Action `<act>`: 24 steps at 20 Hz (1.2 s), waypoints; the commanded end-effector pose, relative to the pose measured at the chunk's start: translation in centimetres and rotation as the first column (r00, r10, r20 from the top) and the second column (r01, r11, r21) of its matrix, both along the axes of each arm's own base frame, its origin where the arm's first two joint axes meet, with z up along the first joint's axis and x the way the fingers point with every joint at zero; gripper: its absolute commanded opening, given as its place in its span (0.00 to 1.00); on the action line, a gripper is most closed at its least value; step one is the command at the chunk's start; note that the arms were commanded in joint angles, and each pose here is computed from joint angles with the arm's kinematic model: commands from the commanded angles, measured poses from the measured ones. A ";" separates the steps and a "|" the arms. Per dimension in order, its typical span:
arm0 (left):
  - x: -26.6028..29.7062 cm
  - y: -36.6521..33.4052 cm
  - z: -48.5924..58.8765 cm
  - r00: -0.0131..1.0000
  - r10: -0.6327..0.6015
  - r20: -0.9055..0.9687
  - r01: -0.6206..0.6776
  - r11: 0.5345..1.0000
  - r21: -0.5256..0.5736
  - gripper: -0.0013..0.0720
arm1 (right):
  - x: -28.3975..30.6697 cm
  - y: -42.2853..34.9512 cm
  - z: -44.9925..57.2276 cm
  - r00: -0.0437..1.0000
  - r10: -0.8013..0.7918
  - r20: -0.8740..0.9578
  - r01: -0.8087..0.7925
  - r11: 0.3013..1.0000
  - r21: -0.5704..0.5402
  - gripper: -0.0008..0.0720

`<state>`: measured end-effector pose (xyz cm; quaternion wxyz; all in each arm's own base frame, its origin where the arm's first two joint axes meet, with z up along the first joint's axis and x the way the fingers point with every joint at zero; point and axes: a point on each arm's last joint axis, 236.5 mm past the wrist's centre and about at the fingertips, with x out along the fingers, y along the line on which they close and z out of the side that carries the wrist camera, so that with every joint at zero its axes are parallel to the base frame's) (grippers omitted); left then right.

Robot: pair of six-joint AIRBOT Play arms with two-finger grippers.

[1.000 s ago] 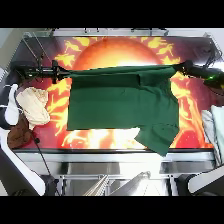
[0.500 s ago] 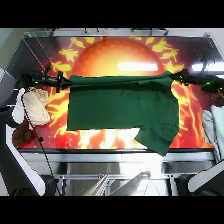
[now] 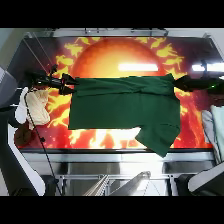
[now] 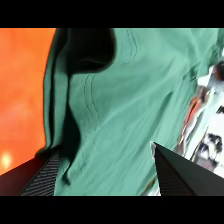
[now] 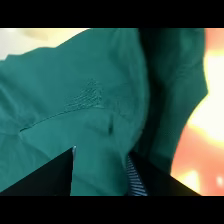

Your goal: Fold the shirts.

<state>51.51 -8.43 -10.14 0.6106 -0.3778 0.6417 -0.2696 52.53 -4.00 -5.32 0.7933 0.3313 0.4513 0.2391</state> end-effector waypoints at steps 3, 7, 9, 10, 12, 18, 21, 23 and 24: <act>-5.0 2.1 5.4 0.987 -0.083 -0.136 0.081 0.996 -0.019 0.96 | -6.9 -1.6 5.1 0.987 0.102 -0.127 -0.099 0.995 0.034 0.51; -10.7 5.1 6.2 0.981 -0.091 -0.170 0.111 0.987 0.113 0.96 | -12.2 -2.0 7.1 0.983 0.061 -0.170 -0.052 0.997 0.060 0.51; -12.2 5.8 7.7 0.986 -0.057 -0.158 0.074 0.991 0.107 0.96 | -15.1 -1.0 6.7 0.978 0.029 -0.204 -0.013 0.997 0.082 0.51; -13.3 6.0 8.3 0.985 -0.048 -0.166 0.067 0.992 0.108 0.96 | -16.7 -0.3 6.1 0.973 0.012 -0.232 0.010 0.995 0.095 0.51; -16.5 7.1 8.3 0.978 -0.033 -0.206 0.071 0.982 0.177 0.96 | -19.7 1.2 4.0 0.956 -0.035 -0.290 0.063 0.994 0.090 0.51; -25.7 8.1 1.5 0.952 0.032 -0.304 0.090 0.920 0.381 0.96 | -23.2 5.2 1.8 0.956 -0.122 -0.266 0.159 0.979 0.124 0.51; -26.2 5.3 -1.6 0.958 0.021 -0.287 0.083 0.935 0.344 0.96 | -23.0 5.7 3.4 0.969 -0.127 -0.214 0.158 0.978 0.139 0.51; -25.5 2.4 -3.0 0.962 0.019 -0.272 0.057 0.961 0.271 0.96 | -23.1 5.9 4.4 0.976 -0.119 -0.184 0.144 0.981 0.130 0.51; -25.1 1.3 -3.4 0.964 0.014 -0.265 0.051 0.970 0.237 0.73 | -23.1 5.9 4.9 0.978 -0.122 -0.169 0.144 0.982 0.125 0.51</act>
